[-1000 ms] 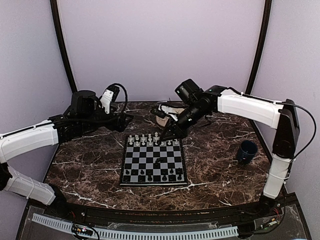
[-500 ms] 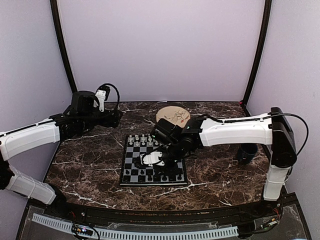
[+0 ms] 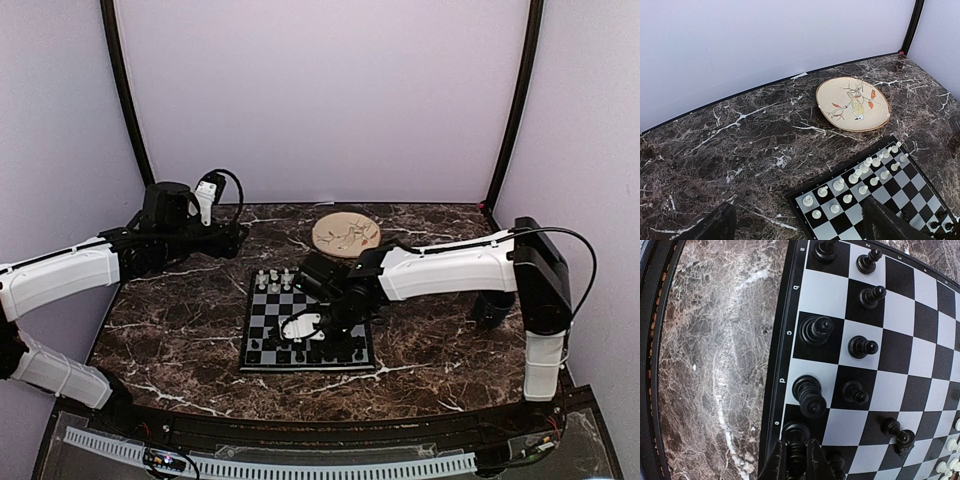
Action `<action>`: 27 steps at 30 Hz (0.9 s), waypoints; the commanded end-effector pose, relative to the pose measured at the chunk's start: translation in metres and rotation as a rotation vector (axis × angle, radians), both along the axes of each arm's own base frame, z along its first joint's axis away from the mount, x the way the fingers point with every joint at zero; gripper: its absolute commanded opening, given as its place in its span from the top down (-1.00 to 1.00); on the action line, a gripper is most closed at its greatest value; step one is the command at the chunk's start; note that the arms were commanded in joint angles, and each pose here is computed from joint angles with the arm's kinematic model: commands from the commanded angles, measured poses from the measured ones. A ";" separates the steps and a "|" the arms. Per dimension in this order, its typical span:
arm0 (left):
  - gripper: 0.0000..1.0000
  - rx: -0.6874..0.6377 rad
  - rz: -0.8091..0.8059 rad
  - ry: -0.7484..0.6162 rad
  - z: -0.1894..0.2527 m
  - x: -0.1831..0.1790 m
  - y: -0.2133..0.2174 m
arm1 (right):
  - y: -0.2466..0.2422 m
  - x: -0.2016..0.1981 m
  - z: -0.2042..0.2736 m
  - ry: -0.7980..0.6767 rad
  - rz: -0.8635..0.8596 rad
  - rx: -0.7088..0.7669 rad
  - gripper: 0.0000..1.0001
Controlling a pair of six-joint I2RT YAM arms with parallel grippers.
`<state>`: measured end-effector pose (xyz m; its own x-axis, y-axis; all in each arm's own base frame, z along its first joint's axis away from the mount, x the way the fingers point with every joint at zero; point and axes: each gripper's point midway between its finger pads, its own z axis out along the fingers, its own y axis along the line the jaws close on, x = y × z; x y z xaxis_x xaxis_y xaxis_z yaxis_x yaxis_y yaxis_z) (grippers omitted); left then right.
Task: Set up the chess pieces on the board
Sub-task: Place the king on d8.
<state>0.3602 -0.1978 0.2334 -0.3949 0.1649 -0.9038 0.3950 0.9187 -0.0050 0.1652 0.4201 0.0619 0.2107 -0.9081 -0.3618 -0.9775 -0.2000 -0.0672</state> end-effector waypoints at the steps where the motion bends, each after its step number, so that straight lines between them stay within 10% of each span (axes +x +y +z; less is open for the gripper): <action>1: -0.79 -0.004 -0.027 -0.018 0.012 -0.003 -0.002 | 0.011 0.003 0.007 -0.022 0.004 0.019 1.00; 27: -0.74 0.012 -0.059 0.016 0.001 -0.004 -0.008 | 0.012 0.007 0.023 -0.033 -0.051 0.056 0.47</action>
